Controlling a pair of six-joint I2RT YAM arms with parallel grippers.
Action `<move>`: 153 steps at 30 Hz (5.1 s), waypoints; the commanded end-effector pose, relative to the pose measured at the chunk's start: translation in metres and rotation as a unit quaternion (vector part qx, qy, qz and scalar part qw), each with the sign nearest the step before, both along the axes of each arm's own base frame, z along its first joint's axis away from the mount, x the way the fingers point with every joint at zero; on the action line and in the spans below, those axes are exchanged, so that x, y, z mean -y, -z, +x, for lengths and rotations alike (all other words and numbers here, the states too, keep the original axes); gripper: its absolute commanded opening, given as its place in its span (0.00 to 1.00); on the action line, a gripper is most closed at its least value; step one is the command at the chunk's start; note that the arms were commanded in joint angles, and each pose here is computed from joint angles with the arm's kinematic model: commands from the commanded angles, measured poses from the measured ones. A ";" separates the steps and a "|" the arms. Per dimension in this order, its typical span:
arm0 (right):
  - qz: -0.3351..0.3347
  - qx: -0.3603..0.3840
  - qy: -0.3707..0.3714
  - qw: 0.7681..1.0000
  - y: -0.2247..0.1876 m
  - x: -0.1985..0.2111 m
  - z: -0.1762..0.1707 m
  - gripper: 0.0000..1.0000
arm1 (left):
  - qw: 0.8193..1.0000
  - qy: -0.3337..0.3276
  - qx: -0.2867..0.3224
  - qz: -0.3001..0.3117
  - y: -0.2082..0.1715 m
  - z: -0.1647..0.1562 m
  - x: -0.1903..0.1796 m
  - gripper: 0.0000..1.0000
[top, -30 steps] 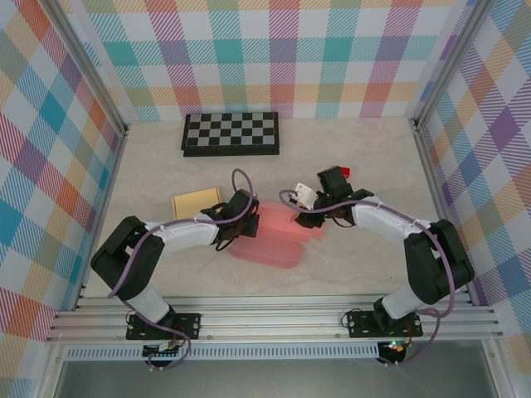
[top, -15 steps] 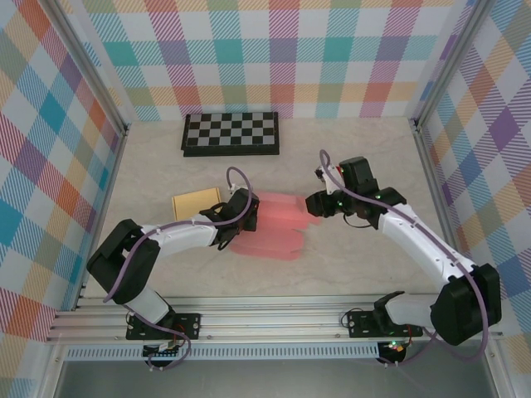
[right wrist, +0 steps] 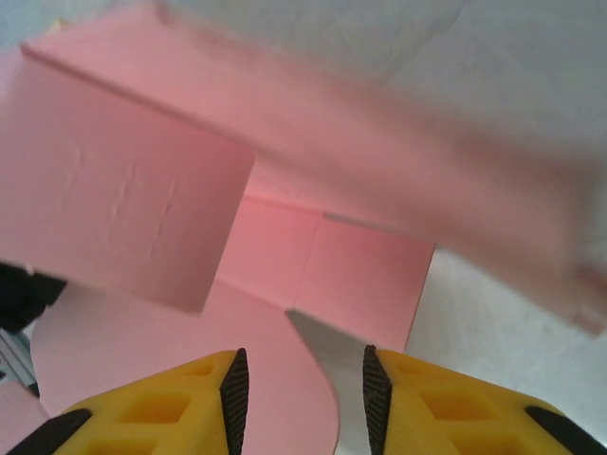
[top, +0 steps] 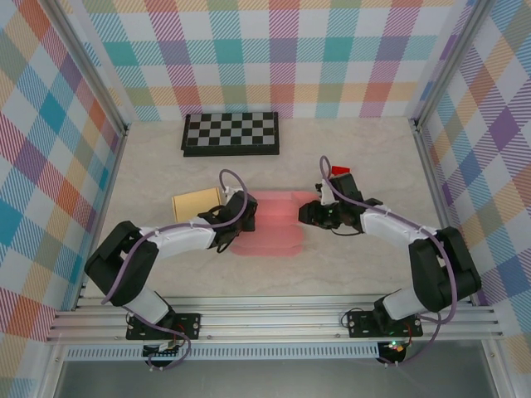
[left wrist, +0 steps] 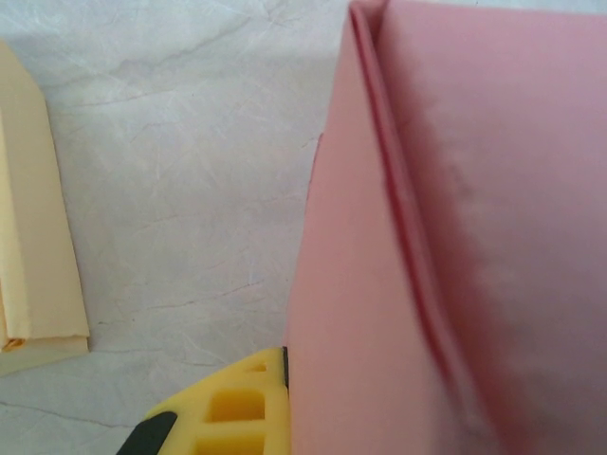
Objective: Fold the paper box
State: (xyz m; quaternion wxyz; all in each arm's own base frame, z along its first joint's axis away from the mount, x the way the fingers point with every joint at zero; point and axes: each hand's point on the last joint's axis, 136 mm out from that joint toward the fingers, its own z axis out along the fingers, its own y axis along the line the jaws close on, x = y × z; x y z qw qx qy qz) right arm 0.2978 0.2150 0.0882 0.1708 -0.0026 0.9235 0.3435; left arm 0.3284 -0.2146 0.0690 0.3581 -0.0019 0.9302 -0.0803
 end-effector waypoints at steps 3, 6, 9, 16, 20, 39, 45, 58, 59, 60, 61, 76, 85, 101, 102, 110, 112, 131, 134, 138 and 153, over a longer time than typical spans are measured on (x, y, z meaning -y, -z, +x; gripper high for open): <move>-0.007 0.014 0.039 0.999 0.001 0.009 0.016 0.41 | 0.999 -0.008 0.018 -0.035 -0.015 0.001 0.005 0.00; -0.008 -0.006 0.044 0.999 0.010 0.009 0.013 0.41 | 0.999 -0.010 0.020 -0.037 -0.016 0.001 0.005 0.00; -0.002 -0.024 0.054 0.998 0.019 0.010 0.010 0.41 | 0.999 -0.016 0.021 -0.041 -0.017 0.002 0.005 0.00; 0.030 -0.018 0.049 0.998 0.015 0.001 0.012 0.41 | 0.998 -0.017 0.015 -0.057 -0.015 0.003 0.011 0.00; 0.060 0.003 0.036 0.998 -0.004 -0.009 0.018 0.39 | 0.998 -0.016 0.011 -0.059 -0.013 0.003 0.013 0.00; 0.098 0.011 -0.035 0.995 -0.019 -0.078 0.017 0.29 | 0.996 -0.010 -0.014 -0.088 0.001 0.001 0.027 0.00; 0.064 -0.002 -0.043 0.997 -0.001 -0.092 0.015 0.29 | 0.995 -0.011 -0.019 -0.095 0.005 0.000 0.030 0.00; -0.009 0.050 -0.081 0.995 -0.041 -0.051 0.008 0.42 | 0.998 -0.015 -0.023 -0.058 0.012 -0.001 0.017 0.00; -0.014 0.058 -0.088 0.994 -0.050 -0.041 0.008 0.42 | 0.998 -0.014 -0.021 -0.058 0.012 -0.001 0.016 0.00; -0.017 0.070 -0.091 0.993 -0.060 -0.029 0.009 0.42 | 0.998 -0.013 -0.019 -0.055 0.011 0.000 0.016 0.00; -0.018 0.082 -0.092 0.992 -0.070 -0.018 0.011 0.42 | 0.998 -0.013 -0.020 -0.052 0.011 -0.001 0.015 0.00; -0.186 0.326 -0.247 0.893 -0.058 0.075 0.034 0.47 | 0.993 0.074 0.036 -0.090 -0.027 0.003 0.030 0.00; -0.065 0.356 -0.333 0.871 -0.064 0.038 0.013 0.44 | 0.990 0.083 0.038 -0.104 -0.029 0.000 0.028 0.00; 0.016 0.344 -0.418 0.841 -0.073 0.003 -0.032 0.43 | 0.990 0.071 0.009 -0.118 -0.015 0.003 0.033 0.00; 0.006 0.342 -0.417 0.842 -0.071 0.005 -0.029 0.43 | 0.990 0.072 0.007 -0.120 -0.015 0.003 0.033 0.00; -0.096 0.325 -0.410 0.847 -0.027 0.031 -0.011 0.46 | 0.993 0.051 -0.021 -0.108 -0.008 0.003 0.017 0.00; -0.102 0.329 -0.416 0.841 -0.020 0.032 -0.013 0.46 | 0.993 0.041 -0.024 -0.111 -0.007 0.004 0.011 0.00; -0.154 0.386 -0.301 0.859 -0.021 0.016 0.027 0.46 | 0.980 0.044 -0.049 -0.185 -0.003 0.001 0.024 0.00; -0.137 0.401 -0.268 0.865 -0.038 0.013 0.034 0.46 | 0.979 0.046 -0.056 -0.192 0.002 0.000 0.027 0.00; -0.122 0.418 -0.208 0.876 -0.063 0.015 0.046 0.46 | 0.978 0.052 -0.065 -0.191 0.008 -0.002 0.030 0.00; -0.090 0.389 -0.070 0.914 -0.090 -0.019 0.064 0.48 | 0.971 0.090 -0.073 -0.207 0.011 -0.007 0.066 0.00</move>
